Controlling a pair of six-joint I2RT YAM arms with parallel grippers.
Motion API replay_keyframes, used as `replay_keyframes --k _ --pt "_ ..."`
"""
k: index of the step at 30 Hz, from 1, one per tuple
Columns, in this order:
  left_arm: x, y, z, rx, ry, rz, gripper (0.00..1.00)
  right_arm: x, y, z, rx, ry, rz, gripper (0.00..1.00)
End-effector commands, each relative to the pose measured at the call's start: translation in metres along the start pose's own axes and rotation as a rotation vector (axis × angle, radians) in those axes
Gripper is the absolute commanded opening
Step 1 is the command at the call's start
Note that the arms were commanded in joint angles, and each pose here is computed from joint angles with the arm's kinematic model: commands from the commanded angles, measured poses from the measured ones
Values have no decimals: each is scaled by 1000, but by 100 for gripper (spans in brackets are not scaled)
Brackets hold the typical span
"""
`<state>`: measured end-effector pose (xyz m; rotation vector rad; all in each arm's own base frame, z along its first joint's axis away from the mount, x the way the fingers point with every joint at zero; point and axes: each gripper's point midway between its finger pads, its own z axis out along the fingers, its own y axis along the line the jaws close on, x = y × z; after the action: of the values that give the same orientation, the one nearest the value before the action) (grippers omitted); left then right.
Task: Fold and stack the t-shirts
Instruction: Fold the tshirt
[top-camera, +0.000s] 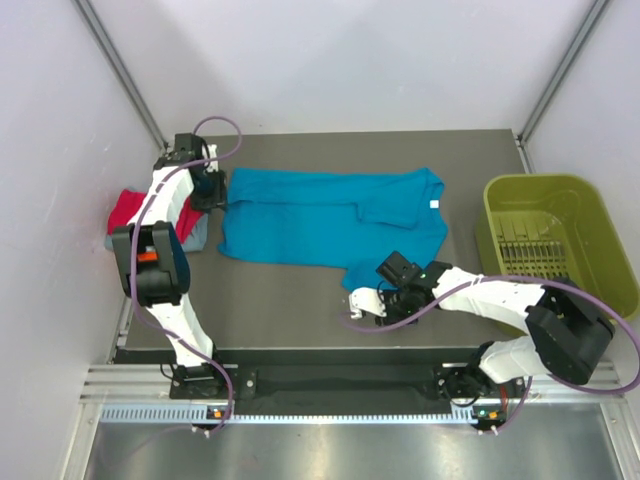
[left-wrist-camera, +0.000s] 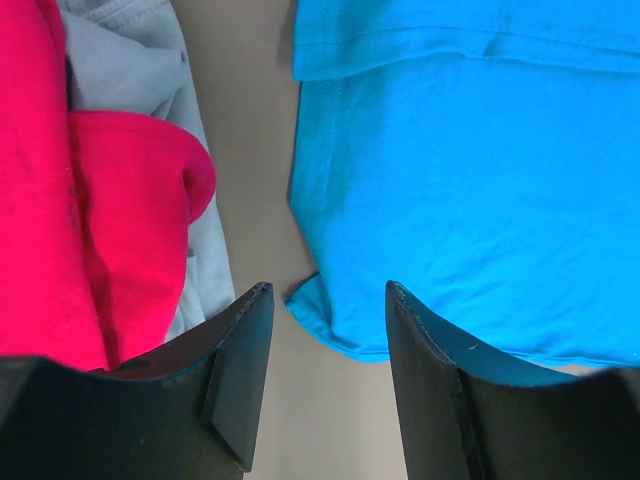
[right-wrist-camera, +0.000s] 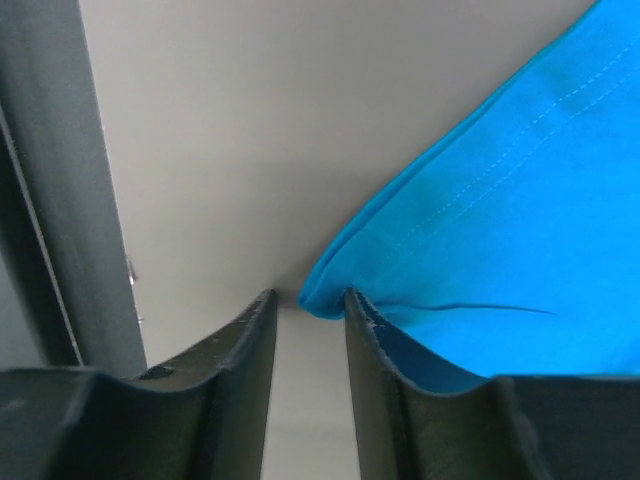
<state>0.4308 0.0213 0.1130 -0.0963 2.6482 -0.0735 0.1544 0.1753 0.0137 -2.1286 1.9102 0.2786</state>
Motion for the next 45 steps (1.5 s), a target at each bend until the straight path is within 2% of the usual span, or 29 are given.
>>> replay_keyframes --k 1,3,6,7,10,18,26,35,45 --pt "-4 1 -9 18 -14 -44 53 -5 -11 4 69 -13 -44 32" --pt "4 2 -11 23 15 -66 53 -9 -15 5 90 -23 -48 29" --pt "15 2 -14 29 42 -92 53 -10 -22 4 120 -30 -48 17" --pt "18 1 -17 31 44 -97 53 -10 -23 2 128 -25 -51 8" --pt "25 -1 -26 40 55 -110 53 -10 -31 -5 165 -9 -59 0" --pt "45 -4 -42 54 106 -111 53 -15 -42 -25 215 -5 -56 0" --pt "58 7 -16 28 180 -141 53 -11 -48 -26 232 0 -50 0" --pt "70 26 21 20 276 -204 40 -9 -54 -27 246 -5 -27 0" --pt "75 28 45 29 324 -223 40 -11 -56 -24 241 -11 -19 0"
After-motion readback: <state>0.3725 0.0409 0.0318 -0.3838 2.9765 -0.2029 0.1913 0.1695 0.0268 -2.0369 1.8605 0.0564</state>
